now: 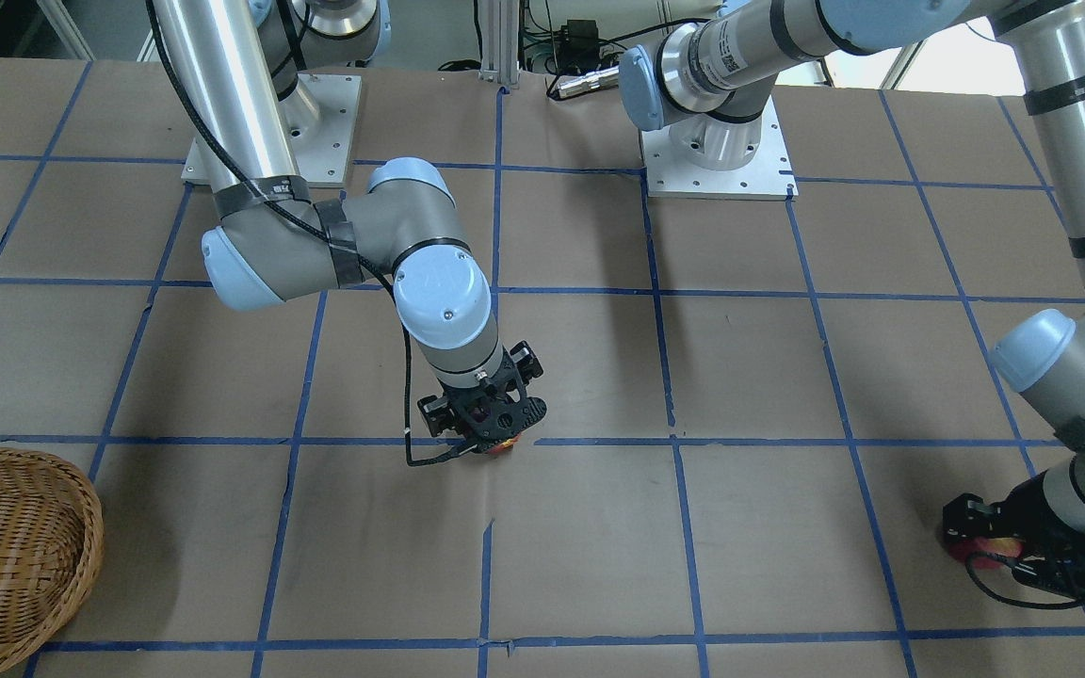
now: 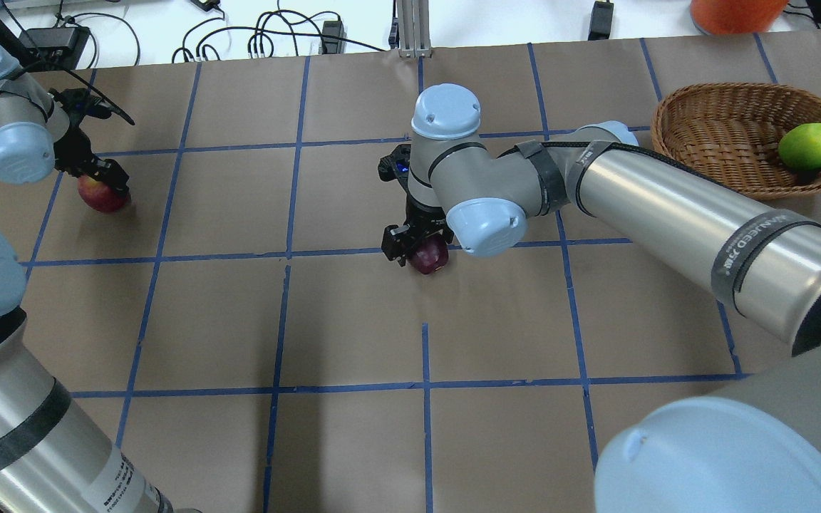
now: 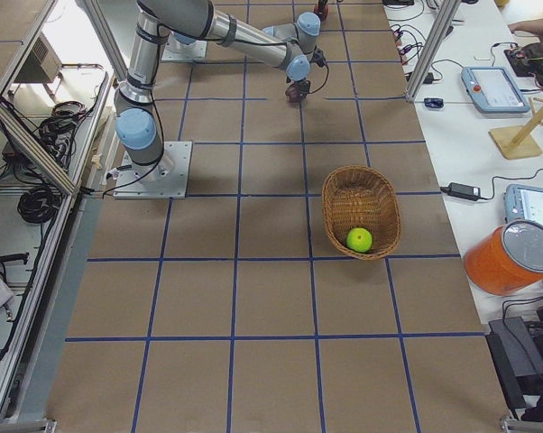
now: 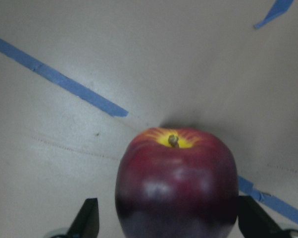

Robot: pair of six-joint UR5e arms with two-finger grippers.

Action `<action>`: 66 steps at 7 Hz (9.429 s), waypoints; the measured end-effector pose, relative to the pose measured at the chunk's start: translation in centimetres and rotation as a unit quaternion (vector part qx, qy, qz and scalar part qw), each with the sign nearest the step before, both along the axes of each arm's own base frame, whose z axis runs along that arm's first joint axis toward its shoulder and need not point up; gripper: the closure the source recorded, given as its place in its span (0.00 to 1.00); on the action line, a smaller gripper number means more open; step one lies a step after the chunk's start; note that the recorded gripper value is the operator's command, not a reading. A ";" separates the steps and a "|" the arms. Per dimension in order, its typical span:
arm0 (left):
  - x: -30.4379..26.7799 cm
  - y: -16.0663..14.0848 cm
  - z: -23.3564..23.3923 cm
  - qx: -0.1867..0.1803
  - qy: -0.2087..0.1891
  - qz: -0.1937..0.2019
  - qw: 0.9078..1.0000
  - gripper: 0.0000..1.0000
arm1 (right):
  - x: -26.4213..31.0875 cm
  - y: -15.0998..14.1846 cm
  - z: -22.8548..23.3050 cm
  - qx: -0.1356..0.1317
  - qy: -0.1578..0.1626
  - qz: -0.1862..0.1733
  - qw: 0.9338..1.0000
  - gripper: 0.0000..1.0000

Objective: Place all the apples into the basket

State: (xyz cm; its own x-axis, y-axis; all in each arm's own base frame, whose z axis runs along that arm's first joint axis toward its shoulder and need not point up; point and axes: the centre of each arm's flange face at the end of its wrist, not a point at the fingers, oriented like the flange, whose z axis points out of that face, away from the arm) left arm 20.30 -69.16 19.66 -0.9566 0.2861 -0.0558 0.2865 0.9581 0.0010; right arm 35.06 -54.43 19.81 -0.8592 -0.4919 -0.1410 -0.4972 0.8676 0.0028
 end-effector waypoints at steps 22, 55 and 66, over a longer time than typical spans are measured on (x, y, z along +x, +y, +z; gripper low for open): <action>-43.0 20.9 24.8 0.015 0.015 0.217 0.976 0.03 | -42.0 -11.1 13.2 -0.058 0.099 -0.152 0.982 0.00; -32.2 22.5 31.6 -0.019 0.025 0.125 0.992 0.00 | -47.7 -15.5 5.9 0.006 0.105 -0.266 0.958 0.77; -32.2 22.5 31.6 -0.019 0.025 0.125 0.992 0.00 | -40.9 -8.9 20.9 0.017 0.101 -0.258 0.961 0.00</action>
